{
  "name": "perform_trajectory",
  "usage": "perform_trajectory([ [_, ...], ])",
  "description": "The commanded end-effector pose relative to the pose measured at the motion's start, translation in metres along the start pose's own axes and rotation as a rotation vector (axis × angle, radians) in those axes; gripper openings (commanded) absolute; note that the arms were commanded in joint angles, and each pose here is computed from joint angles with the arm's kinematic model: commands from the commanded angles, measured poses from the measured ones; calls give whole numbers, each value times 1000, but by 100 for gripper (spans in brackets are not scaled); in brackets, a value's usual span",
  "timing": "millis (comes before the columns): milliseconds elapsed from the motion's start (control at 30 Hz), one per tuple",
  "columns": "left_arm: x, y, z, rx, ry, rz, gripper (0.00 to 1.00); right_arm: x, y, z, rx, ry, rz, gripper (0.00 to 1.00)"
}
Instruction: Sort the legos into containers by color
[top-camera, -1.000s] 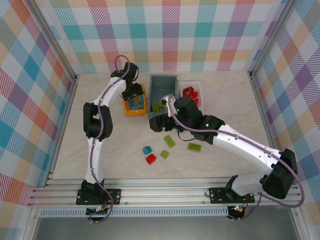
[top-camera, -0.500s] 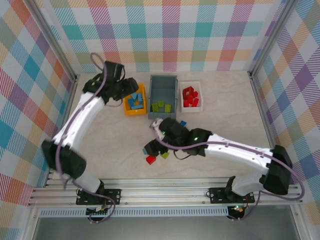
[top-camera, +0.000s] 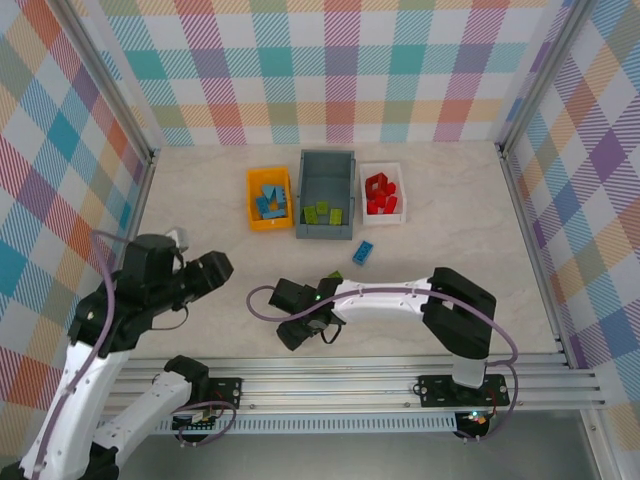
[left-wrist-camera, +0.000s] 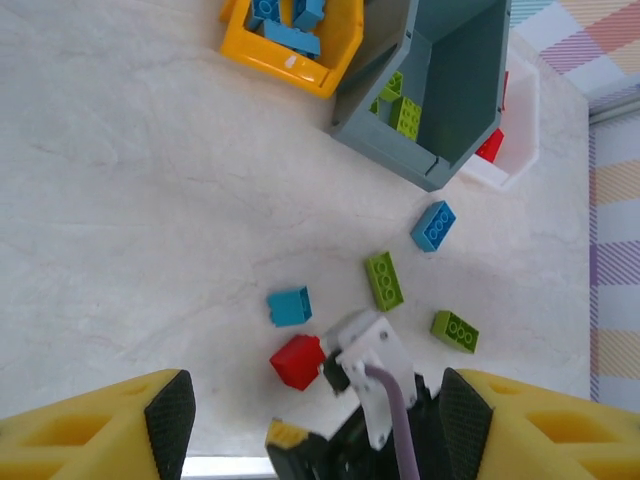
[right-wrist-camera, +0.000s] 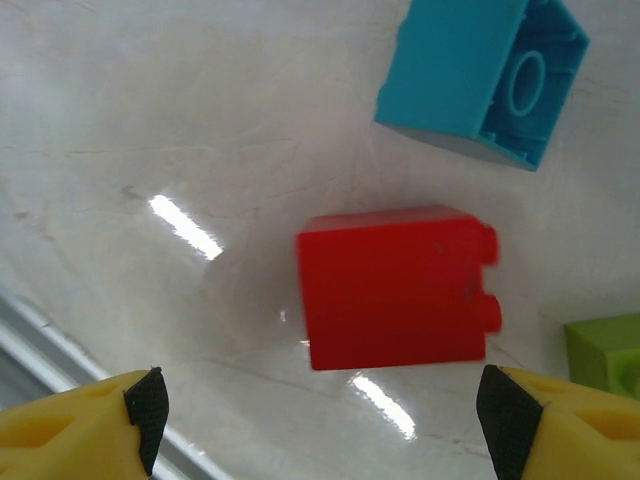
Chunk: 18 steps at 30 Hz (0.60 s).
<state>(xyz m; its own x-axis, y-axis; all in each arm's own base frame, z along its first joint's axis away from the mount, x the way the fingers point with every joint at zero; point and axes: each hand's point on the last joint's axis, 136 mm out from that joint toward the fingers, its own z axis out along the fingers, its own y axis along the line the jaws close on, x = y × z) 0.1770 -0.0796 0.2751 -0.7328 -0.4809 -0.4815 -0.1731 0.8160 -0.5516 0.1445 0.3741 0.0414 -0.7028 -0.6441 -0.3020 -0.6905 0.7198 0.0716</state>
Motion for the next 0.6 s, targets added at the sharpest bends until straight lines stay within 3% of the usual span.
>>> perform_trajectory([
  [0, 17, 11, 4, -33, 70, -37, 68, -11, -6, 0, 70, -23, 5, 83],
  [267, 14, 4, 8, -5, 71, -45, 67, -19, -7, 16, 114, -12, 5, 75],
  [567, 17, 3, 7, 11, 78, -45, 67, -24, -8, 5, 121, -26, 9, 44],
])
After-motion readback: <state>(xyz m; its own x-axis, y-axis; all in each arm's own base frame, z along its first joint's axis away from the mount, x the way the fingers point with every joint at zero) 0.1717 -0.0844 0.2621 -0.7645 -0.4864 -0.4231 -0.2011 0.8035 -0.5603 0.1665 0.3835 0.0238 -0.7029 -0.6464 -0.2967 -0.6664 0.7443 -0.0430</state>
